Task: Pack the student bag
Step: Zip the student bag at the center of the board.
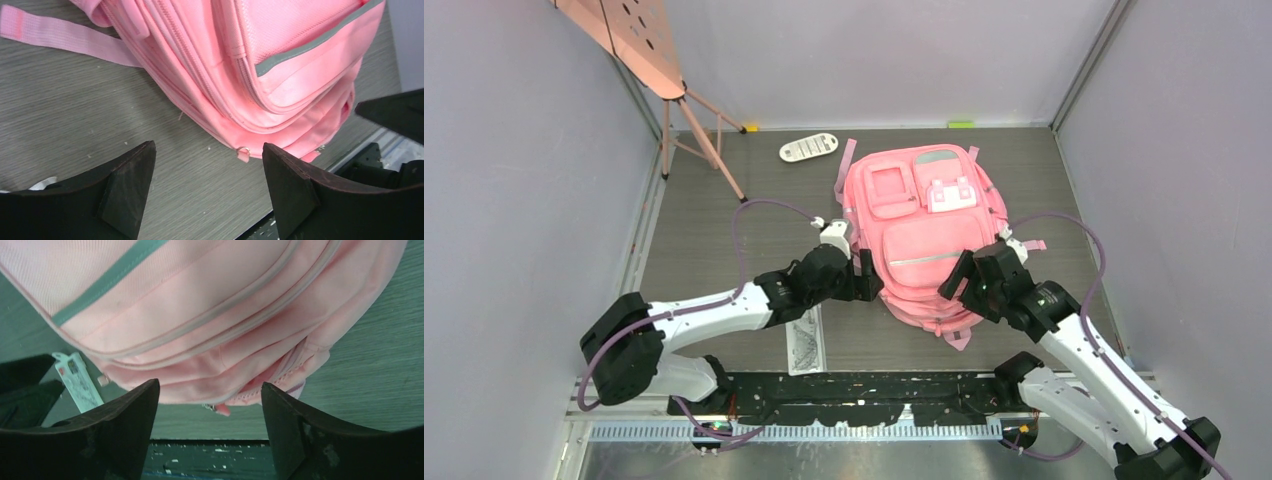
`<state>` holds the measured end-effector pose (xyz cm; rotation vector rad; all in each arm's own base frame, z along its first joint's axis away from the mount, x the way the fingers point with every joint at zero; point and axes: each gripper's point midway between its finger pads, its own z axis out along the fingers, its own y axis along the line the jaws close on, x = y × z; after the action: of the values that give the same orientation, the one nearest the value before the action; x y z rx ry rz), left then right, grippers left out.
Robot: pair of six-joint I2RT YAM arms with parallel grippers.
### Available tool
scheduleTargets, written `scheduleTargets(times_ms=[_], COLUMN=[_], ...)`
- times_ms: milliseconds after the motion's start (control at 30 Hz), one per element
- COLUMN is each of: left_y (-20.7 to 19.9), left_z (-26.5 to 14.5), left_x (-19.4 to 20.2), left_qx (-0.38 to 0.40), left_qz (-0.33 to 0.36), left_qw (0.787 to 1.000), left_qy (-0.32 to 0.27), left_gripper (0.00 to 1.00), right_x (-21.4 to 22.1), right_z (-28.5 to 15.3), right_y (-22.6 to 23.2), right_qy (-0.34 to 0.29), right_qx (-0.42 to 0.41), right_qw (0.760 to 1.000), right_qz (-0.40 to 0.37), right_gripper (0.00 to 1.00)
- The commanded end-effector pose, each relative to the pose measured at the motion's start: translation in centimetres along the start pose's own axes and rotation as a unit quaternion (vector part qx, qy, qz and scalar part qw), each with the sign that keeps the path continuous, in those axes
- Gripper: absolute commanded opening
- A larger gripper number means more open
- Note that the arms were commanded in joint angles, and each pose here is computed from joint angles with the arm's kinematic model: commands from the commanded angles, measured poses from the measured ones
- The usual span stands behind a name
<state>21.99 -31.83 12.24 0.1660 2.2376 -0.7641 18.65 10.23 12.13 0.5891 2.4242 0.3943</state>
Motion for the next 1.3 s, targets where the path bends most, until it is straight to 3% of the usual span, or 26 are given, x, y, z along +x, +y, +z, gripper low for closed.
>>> scheduleTargets(times_ms=[0, 133, 433, 833, 1100, 1267], left_y=[-1.8, -1.9, -2.9, -1.8, -1.3, -0.6], left_z=[0.6, 1.8, 3.8, 4.9, 4.9, 4.3], left_x=[-0.1, 0.5, 1.5, 2.4, 2.2, 1.1], left_qx=[0.044, 0.063, 0.086, 0.064, 0.054, 0.034], left_qz=[-0.045, -0.084, -0.107, -0.111, -0.104, -0.085], left_qw=[0.998, 0.994, 0.99, 0.992, 0.993, 0.996], left_qy=[-0.004, -0.003, 0.016, 0.019, 0.012, -0.007], left_gripper=[0.78, 0.72, 0.64, 0.53, 0.28, 0.04], right_x=[1.4, 3.5, 5.9, 6.7, 5.9, 5.7], right_z=[-2.3, -2.3, -1.5, 1.0, 2.9, 3.3], right_y=[1.5, 1.5, 1.0, 0.6, 1.1, 0.5], right_qy=[0.032, 0.063, 0.064, 0.036, 0.001, 0.002], right_qx=[-0.052, -0.053, -0.03, -0.002, 0.016, 0.049], right_qw=[0.998, 0.995, 0.995, 0.992, 0.988, 0.983], right_qz=[-0.035, -0.048, -0.073, -0.122, -0.152, -0.175], right_gripper=[0.77, 0.66, 0.53, 0.53, 0.46, 0.24])
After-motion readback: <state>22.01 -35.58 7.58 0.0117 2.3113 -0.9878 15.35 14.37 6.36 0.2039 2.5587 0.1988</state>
